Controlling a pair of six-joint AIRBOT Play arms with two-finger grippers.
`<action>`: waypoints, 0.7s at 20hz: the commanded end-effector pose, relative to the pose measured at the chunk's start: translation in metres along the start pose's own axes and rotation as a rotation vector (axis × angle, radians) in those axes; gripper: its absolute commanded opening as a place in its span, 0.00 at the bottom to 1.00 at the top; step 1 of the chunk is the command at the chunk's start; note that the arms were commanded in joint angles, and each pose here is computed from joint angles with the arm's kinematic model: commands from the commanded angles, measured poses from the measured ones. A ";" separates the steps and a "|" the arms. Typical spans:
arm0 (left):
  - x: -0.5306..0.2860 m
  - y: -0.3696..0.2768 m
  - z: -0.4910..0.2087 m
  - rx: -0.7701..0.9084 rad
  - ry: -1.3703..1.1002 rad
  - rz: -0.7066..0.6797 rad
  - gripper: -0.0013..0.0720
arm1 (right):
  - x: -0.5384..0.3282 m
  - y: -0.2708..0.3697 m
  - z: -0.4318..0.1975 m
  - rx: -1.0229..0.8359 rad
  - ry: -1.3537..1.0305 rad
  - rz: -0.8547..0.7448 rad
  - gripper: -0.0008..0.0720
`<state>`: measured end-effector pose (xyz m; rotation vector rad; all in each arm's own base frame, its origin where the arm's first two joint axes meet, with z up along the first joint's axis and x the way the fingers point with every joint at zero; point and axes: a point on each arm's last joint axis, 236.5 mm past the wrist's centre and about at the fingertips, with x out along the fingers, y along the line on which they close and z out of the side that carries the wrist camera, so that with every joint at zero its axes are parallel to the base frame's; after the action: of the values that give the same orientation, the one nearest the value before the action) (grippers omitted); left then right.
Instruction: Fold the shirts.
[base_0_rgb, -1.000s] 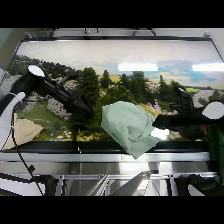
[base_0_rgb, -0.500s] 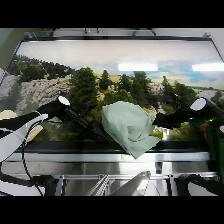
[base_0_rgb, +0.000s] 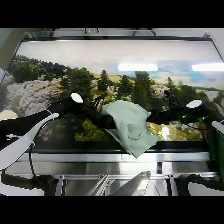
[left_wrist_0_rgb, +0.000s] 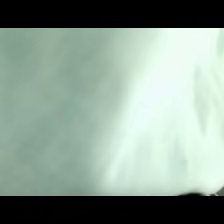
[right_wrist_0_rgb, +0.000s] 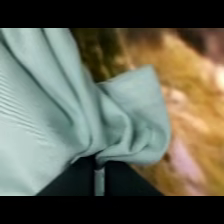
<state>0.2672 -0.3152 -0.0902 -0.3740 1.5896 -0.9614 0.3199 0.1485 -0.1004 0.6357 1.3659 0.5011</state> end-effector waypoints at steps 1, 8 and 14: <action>-0.001 -0.009 0.018 0.045 -0.048 0.019 0.05 | -0.003 0.022 0.010 -0.017 -0.042 0.100 0.03; -0.056 -0.012 0.036 0.053 -0.154 0.011 0.05 | -0.063 0.046 0.039 -0.095 -0.174 0.148 0.03; -0.182 -0.066 0.032 0.210 -0.373 0.001 0.05 | -0.198 0.161 0.066 -0.341 -0.508 0.327 0.03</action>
<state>0.3312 -0.2650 0.0249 -0.4101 1.2602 -0.9470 0.3681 0.1235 0.0712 0.6738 0.8920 0.6618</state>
